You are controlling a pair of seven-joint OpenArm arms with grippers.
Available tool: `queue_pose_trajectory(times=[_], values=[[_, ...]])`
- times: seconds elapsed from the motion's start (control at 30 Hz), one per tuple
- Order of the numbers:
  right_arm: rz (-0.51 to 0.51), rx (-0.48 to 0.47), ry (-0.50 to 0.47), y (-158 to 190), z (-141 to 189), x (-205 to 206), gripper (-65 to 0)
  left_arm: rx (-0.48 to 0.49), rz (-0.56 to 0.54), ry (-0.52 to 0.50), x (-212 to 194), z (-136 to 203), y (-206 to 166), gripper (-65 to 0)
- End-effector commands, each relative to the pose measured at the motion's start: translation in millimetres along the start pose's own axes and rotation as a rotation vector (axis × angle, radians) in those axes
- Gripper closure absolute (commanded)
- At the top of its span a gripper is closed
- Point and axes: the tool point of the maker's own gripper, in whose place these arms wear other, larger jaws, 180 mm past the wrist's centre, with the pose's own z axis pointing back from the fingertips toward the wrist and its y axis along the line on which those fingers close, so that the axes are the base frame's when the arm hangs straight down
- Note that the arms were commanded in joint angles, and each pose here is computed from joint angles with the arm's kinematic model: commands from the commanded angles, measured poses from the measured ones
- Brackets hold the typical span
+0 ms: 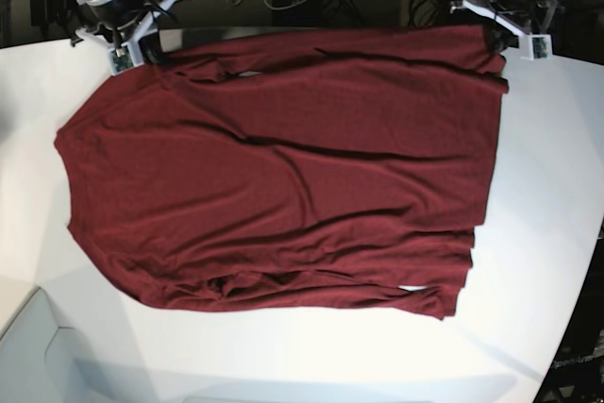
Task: Layout the t-shirt on the table in an organized manner, then fold the t-shirt properly
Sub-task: 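Pull the collar edge taut between both grippers, spreading the shoulders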
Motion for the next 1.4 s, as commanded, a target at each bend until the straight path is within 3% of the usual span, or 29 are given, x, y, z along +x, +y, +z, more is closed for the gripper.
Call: queue_pose_trajectory(times=[0.0,0.8,1.37], values=[[0.007,-0.001,-0.037,-1,3,9,0.0,-0.003,-0.008,-0.030,9,4,0,-0.1],[0.017,-0.008,-0.056,-5,1,17,0.0,-0.042,-0.032,0.028,-10,20,-13,-0.1],[0.072,-0.040,-0.022,-26,8,9,0.0,0.020,-0.070,-0.102,42,10,15,-0.1]])
